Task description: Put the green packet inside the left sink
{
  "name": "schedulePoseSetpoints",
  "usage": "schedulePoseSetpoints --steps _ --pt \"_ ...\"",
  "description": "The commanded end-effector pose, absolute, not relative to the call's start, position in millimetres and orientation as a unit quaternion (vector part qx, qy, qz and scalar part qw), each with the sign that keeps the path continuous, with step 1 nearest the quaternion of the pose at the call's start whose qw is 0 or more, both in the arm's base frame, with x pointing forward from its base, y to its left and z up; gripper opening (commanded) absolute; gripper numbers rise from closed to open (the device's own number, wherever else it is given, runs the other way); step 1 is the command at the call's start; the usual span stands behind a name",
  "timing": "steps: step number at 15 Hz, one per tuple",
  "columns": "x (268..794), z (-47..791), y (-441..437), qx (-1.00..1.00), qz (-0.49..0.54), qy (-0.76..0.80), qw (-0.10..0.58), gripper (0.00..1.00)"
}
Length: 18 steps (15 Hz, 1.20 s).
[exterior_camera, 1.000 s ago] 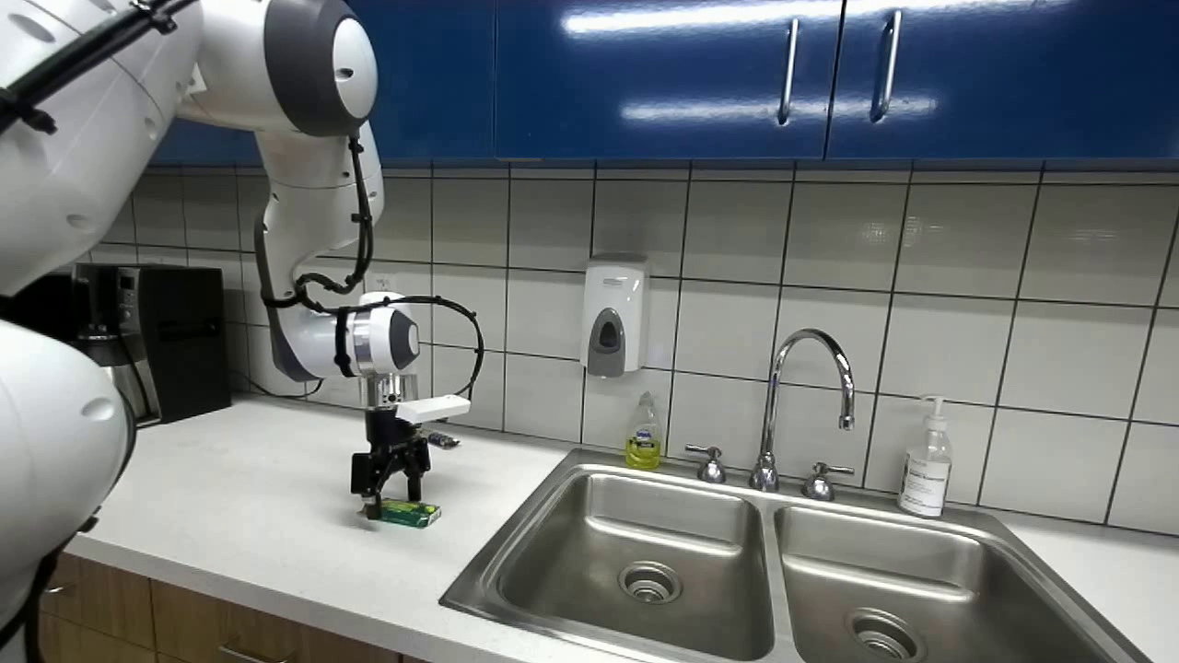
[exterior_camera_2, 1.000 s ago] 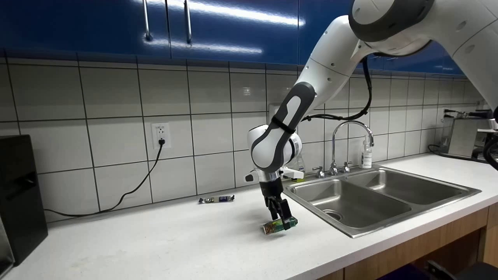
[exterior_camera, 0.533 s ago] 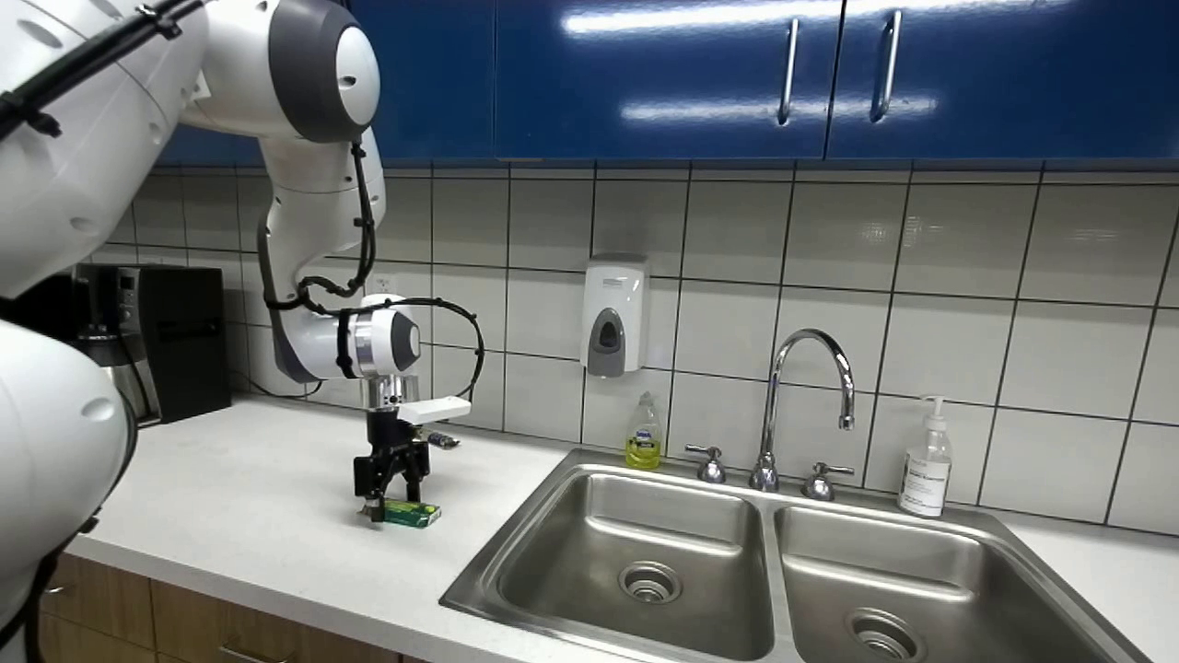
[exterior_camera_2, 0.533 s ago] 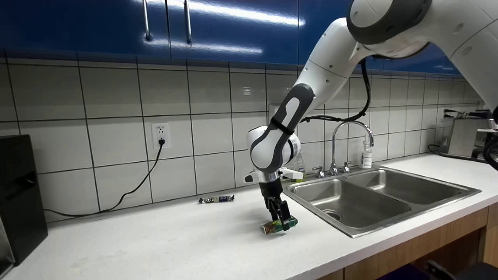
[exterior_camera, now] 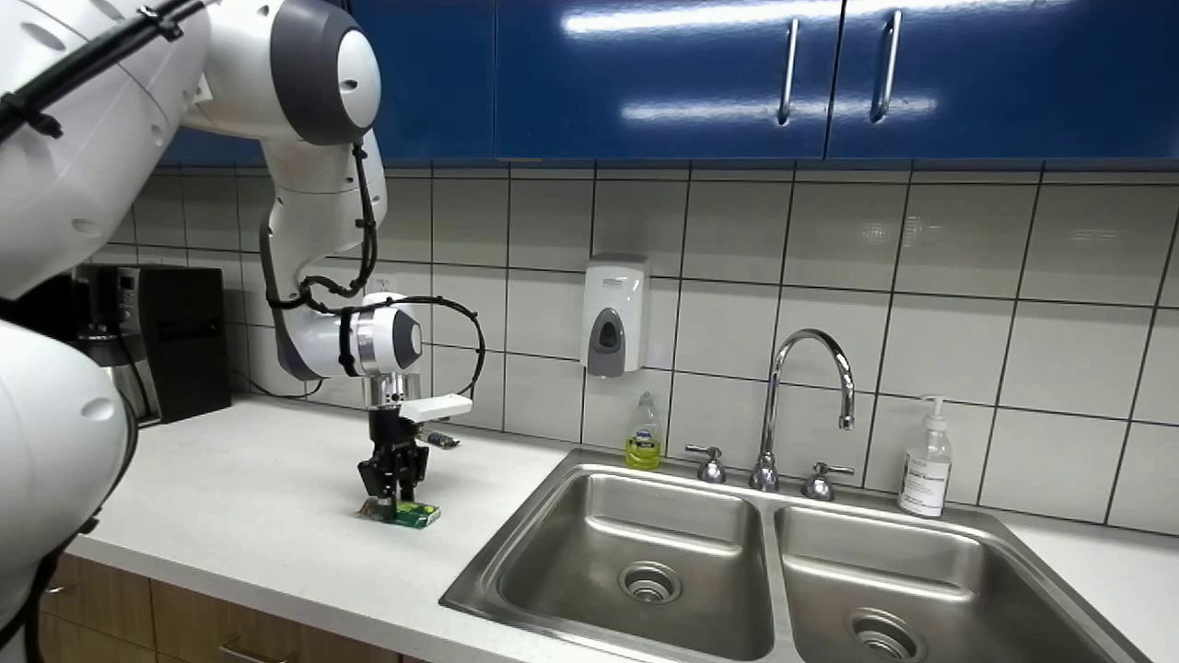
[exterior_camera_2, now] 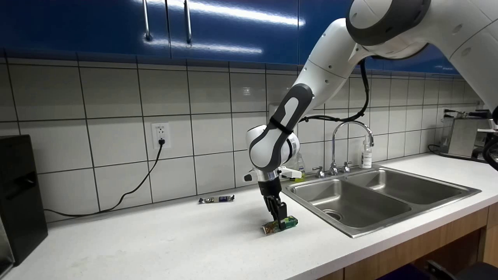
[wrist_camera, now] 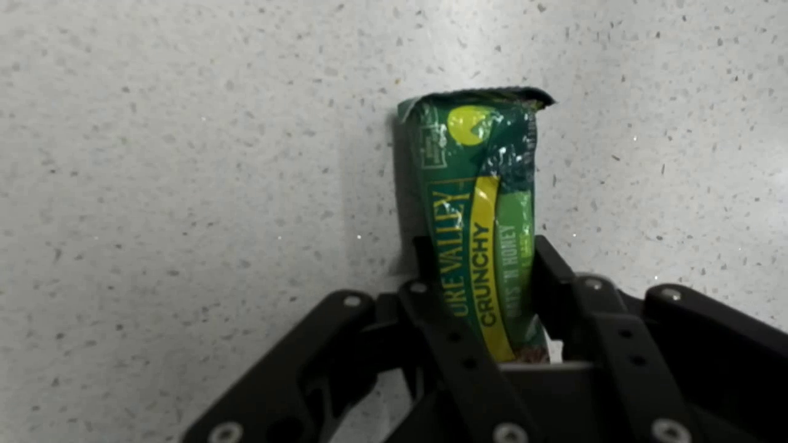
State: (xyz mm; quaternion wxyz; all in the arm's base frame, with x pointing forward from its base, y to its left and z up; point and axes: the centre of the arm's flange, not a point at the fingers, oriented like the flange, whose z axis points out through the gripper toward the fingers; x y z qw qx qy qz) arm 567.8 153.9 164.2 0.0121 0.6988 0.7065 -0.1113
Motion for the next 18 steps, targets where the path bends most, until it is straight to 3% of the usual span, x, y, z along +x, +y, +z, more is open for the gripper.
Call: schedulePoseSetpoints --steps 1,18 --pt "572 162 155 0.687 -0.125 0.716 0.008 0.15" --pt "552 241 155 0.717 -0.086 0.692 0.027 0.15"
